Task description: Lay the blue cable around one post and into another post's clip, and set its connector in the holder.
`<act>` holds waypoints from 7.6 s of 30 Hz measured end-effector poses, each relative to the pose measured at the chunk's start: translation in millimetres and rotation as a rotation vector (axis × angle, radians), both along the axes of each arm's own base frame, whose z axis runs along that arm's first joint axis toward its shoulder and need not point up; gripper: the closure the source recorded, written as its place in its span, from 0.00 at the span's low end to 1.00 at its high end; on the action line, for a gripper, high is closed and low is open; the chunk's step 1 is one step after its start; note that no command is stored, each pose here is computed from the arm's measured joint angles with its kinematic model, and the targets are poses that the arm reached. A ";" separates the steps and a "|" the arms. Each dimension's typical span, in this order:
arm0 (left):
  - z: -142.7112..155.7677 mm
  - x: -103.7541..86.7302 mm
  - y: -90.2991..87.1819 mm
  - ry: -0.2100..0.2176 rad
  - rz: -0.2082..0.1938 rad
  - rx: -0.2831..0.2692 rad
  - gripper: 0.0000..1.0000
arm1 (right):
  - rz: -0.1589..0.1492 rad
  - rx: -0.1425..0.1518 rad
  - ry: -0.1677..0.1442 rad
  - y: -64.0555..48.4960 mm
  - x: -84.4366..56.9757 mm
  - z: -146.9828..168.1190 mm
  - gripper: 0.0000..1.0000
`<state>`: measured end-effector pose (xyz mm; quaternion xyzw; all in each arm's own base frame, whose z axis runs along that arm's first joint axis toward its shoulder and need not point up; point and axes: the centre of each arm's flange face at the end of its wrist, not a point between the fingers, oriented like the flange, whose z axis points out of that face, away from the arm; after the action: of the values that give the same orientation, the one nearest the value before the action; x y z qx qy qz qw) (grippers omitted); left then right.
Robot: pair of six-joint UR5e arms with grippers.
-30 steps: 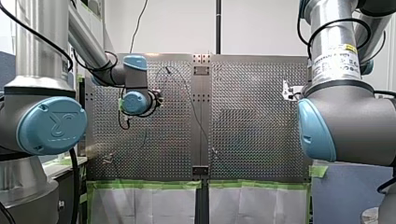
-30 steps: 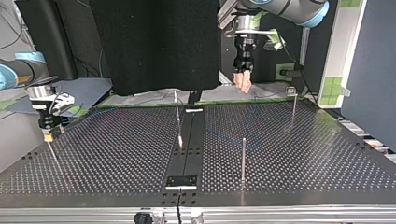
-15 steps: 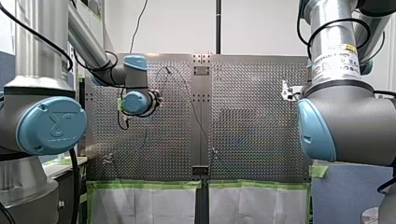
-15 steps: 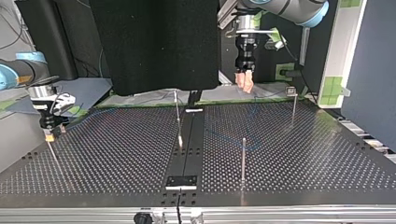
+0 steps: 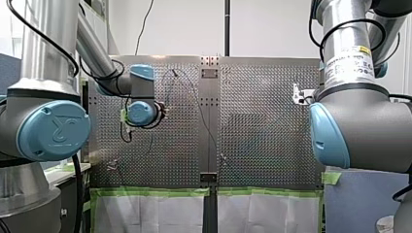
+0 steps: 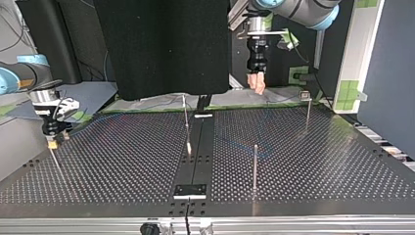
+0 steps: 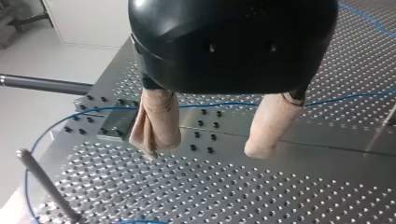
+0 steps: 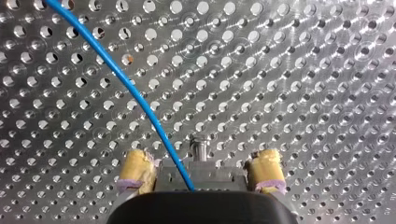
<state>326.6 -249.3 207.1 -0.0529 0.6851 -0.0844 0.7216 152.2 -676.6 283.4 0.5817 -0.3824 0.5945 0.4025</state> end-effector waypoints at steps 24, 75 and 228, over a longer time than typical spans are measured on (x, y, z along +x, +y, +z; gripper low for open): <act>-3.3 0.9 0.3 0.006 -0.001 0.001 0.00 | 0.044 -0.002 0.001 2.3 7.9 -0.1 0.00; -3.3 1.6 1.4 0.007 0.003 -0.014 0.00 | 0.059 0.070 0.118 19.8 25.7 -10.1 0.00; -76.1 -43.0 22.5 0.158 0.026 -0.021 0.00 | 0.258 0.055 0.170 375.2 326.7 -165.6 0.00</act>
<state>283.6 -226.8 131.0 -0.0758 0.7382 -0.0779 0.6657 478.9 -301.4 117.8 0.6849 -0.2851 0.5793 0.3377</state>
